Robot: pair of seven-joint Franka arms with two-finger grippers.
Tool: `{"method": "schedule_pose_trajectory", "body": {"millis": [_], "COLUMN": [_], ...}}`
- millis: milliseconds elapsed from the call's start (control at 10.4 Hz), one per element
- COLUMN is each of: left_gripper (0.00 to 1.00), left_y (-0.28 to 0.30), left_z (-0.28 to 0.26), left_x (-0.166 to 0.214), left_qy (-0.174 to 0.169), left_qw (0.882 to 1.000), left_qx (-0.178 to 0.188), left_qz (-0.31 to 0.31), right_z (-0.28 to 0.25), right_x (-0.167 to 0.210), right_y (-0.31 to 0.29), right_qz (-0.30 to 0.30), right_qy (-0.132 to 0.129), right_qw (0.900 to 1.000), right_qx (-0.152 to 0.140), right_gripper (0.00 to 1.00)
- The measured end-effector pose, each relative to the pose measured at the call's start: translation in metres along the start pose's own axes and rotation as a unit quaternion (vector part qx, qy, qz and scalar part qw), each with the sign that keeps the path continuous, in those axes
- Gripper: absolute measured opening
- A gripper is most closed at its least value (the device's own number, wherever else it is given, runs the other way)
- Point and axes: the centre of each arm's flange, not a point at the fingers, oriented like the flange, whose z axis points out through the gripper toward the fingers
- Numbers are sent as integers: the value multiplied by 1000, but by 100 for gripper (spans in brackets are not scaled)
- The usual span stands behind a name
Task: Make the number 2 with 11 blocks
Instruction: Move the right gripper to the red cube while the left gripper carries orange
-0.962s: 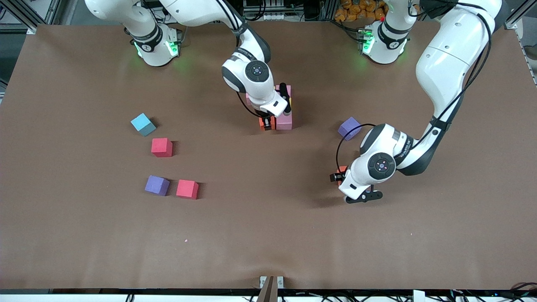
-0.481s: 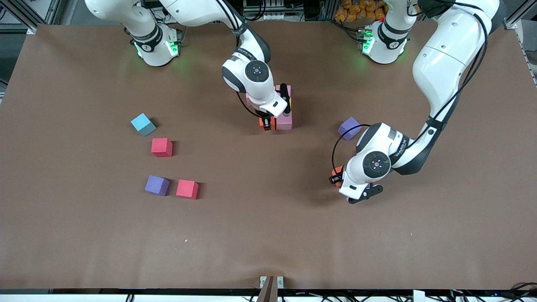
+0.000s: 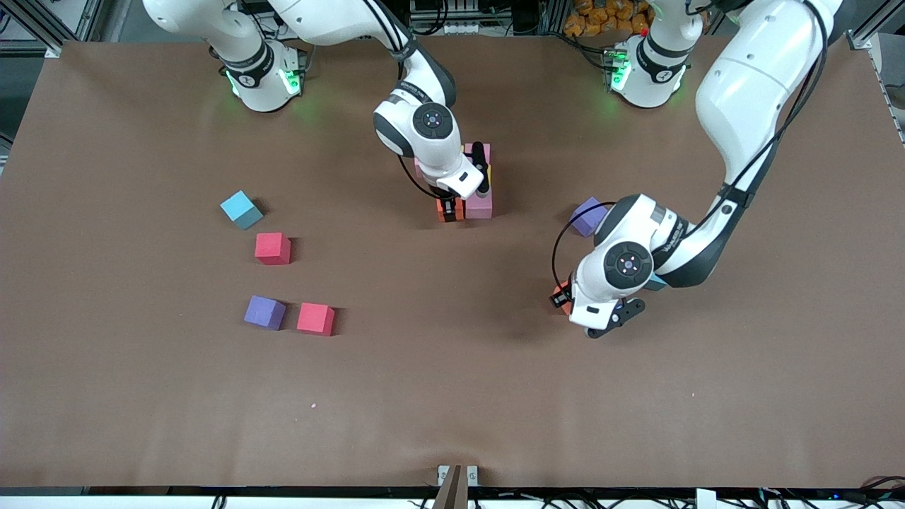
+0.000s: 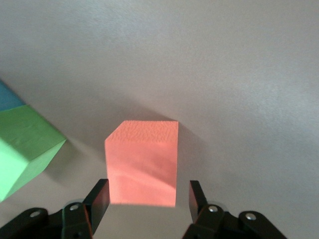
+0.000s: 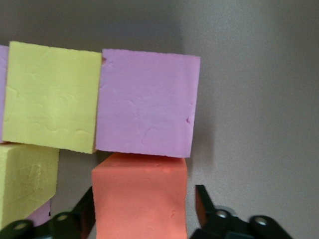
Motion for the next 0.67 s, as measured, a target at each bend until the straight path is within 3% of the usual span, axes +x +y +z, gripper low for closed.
{"method": "schedule_pose_trajectory", "body": {"millis": [96,674], "left_gripper": [74,74], "left_y": [-3,4], "left_z": [-11,-56], "left_x": [-1,-30], "left_qy": [4,8], "left_qw": [1000,998], "left_qx": [6,8], "left_qz": [-2,-64], "right_z": [0,-43], "right_x": [0,-5], "right_y": [1,10], "right_qz": [1,22], "right_qy": [0,-10], "right_qw": [1000,1000], "right_qx": [0,11], "right_gripper": [100,100]}}
